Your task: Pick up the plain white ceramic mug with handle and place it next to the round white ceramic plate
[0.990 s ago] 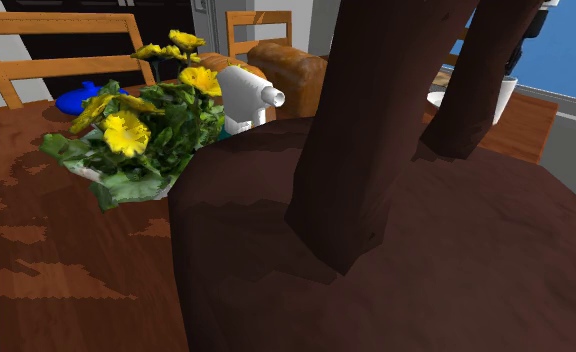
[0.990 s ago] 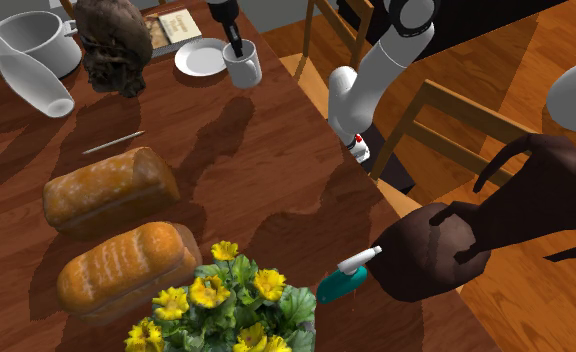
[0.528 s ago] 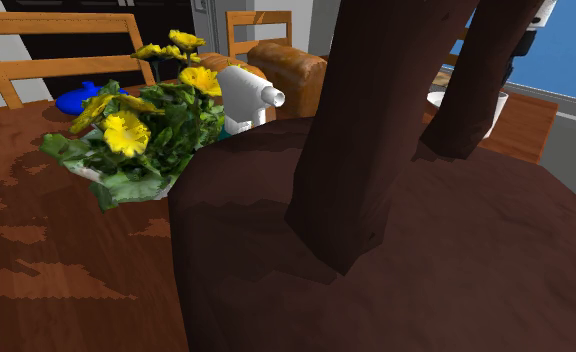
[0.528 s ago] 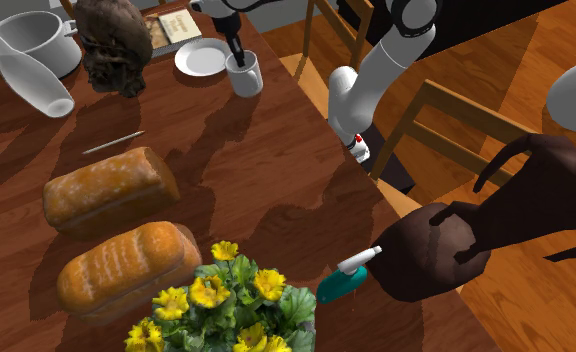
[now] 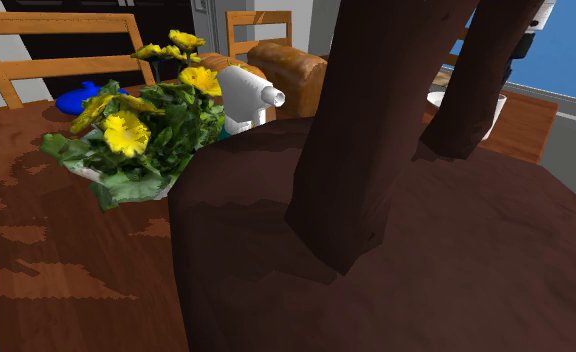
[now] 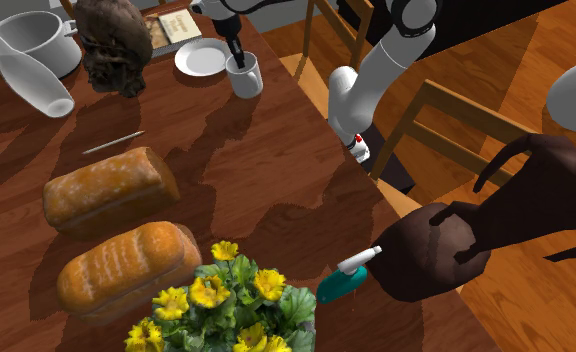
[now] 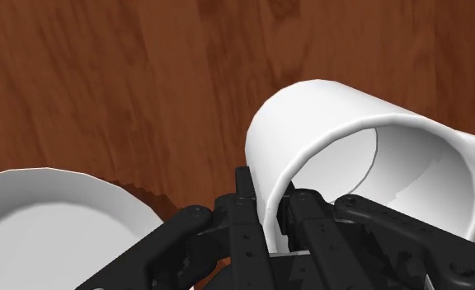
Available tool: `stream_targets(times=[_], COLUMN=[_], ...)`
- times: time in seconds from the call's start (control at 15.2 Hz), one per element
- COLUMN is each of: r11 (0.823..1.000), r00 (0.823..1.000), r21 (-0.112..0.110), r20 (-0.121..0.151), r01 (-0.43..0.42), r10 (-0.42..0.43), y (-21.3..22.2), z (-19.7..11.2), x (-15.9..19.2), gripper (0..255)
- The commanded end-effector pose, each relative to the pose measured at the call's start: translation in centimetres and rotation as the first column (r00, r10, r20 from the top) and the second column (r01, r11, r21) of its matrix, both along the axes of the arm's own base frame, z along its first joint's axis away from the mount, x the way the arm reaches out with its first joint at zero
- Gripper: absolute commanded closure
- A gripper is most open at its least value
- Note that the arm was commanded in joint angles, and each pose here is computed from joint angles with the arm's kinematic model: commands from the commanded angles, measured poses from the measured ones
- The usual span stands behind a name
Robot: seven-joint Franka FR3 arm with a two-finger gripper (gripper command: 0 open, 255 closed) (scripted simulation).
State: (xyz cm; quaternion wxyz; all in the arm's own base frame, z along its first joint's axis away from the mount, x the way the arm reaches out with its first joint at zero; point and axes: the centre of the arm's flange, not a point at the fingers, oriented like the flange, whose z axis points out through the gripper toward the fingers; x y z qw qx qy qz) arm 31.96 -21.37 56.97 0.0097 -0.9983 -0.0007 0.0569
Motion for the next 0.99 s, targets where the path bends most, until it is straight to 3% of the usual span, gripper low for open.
stream_targets(times=[0.0, 0.33, 0.59, 0.92], r11=[1.0, 1.0, 1.0, 1.0], r00=[1.0, 1.0, 1.0, 1.0], r21=[0.0, 0.0, 0.0, 0.0], r20=[0.0, 0.0, 0.0, 0.0], r01=[0.0, 0.0, 0.0, 0.0], r10=[0.0, 0.0, 0.0, 0.0], y=[0.0, 0.0, -0.1, -0.1], z=[0.0, 0.0, 5.0, 5.0], x=[0.0, 0.0, 0.6, 0.6], gripper=[0, 0, 0, 0])
